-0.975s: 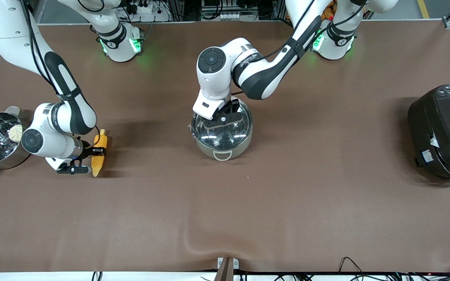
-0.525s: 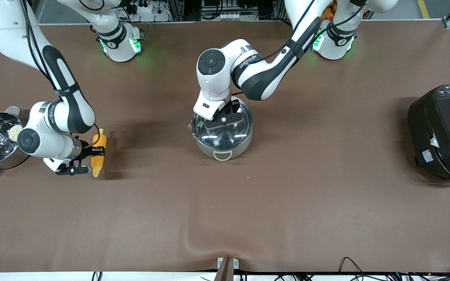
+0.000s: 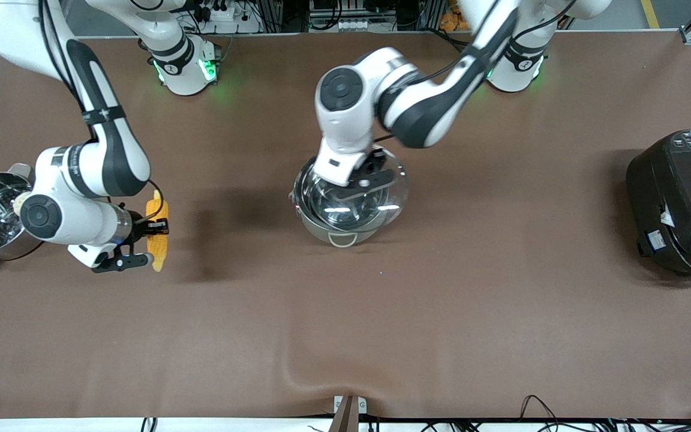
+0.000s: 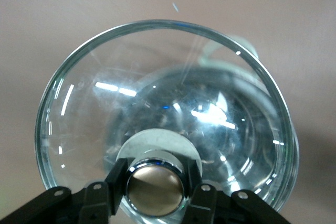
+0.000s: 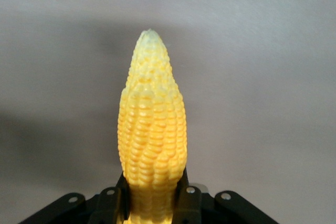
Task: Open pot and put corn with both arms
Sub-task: 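Set the lid down with the left gripper while the right gripper carries corn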
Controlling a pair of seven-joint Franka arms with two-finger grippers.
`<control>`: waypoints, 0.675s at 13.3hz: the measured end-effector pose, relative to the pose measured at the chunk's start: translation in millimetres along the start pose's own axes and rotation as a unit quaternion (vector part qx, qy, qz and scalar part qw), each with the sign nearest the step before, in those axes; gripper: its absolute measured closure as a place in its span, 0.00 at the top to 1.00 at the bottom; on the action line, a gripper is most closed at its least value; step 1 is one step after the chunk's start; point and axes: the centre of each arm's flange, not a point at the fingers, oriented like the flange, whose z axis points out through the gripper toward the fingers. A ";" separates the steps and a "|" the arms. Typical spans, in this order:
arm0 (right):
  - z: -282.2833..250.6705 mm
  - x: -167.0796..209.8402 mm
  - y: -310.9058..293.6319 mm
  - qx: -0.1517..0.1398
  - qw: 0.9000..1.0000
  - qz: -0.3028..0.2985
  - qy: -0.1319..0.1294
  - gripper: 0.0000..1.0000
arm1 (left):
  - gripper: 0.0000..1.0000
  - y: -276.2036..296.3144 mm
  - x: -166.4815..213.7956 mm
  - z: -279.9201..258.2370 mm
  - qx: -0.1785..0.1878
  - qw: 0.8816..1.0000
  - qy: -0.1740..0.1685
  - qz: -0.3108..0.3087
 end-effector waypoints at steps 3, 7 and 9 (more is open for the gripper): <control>-16.9 -0.7 -45.9 0.002 1.000 -0.026 0.013 0.35 | 0.50 -69.5 48.5 -65.6 -0.012 1.000 0.023 -0.007; -44.7 -6.7 -128.8 0.008 0.996 -0.081 0.038 0.35 | 0.50 -190.7 123.8 -61.7 0.017 1.000 0.013 0.022; -56.8 -11.8 -189.3 0.002 0.991 -0.125 0.053 0.35 | 0.50 -249.6 159.2 -35.5 0.015 0.999 0.006 0.029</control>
